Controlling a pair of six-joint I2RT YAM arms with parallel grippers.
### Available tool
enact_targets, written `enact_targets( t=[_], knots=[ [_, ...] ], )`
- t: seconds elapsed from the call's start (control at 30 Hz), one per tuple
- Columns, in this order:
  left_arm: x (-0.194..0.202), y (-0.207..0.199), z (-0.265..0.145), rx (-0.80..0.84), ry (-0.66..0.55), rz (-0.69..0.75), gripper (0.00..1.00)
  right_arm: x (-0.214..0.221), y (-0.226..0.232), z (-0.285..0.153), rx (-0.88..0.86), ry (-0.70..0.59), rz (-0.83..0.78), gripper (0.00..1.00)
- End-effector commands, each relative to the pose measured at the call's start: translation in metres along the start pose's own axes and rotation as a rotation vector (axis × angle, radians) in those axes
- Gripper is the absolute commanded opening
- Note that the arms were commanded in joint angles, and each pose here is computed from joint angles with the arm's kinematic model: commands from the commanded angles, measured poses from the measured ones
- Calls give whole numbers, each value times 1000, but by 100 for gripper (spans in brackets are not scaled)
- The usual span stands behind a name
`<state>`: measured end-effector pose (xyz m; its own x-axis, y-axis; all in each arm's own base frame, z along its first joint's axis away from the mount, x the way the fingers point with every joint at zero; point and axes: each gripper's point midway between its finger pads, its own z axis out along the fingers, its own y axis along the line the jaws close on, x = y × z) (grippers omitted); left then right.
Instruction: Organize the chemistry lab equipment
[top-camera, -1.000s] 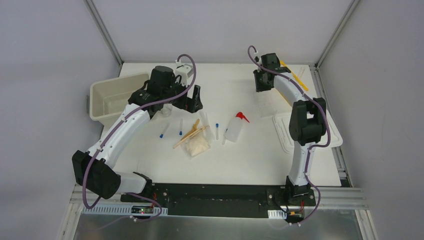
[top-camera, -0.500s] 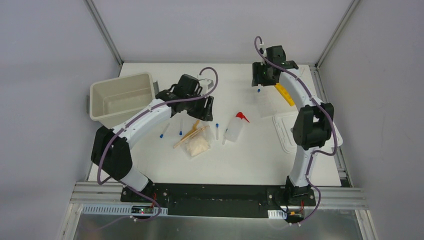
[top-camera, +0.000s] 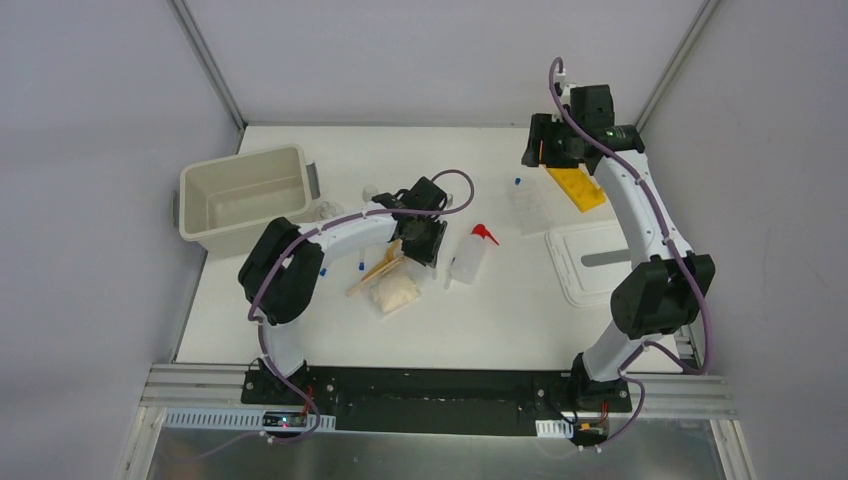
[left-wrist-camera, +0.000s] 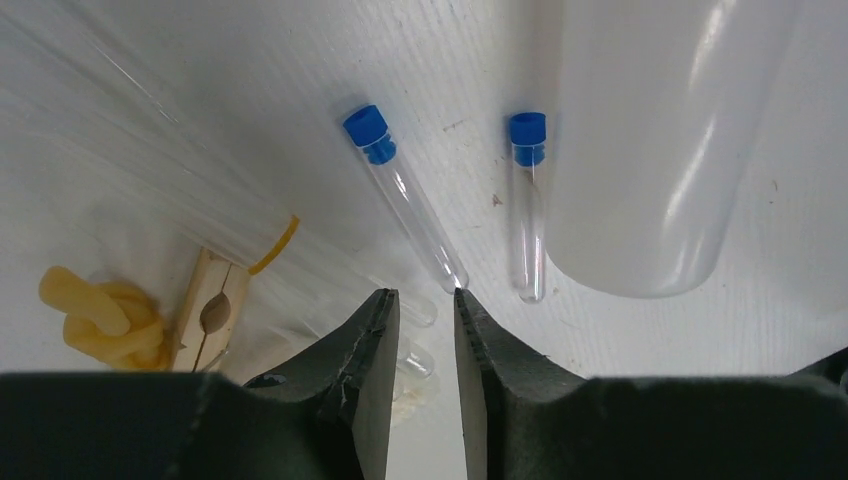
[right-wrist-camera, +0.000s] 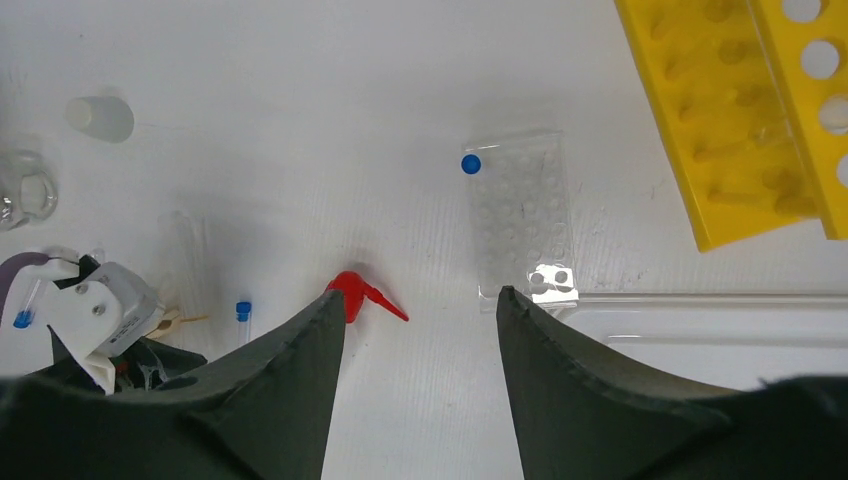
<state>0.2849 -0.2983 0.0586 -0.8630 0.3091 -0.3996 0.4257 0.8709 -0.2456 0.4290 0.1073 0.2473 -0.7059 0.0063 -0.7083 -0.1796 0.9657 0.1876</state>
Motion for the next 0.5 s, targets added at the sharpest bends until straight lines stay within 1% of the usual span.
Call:
enact_targets(
  t=[0.0,0.17,0.47],
  knots=[
    [-22,-2,2,-39,-57,-39,28,8,2,-11,-23,18,30,60],
    [-27,-5,8,-41,-55,-39,28,14,-1,-10,-24,34,48,60],
    [-12,1,32,-74,7,-67,34,17,-1,-7,-35,45,67,60]
  ],
)
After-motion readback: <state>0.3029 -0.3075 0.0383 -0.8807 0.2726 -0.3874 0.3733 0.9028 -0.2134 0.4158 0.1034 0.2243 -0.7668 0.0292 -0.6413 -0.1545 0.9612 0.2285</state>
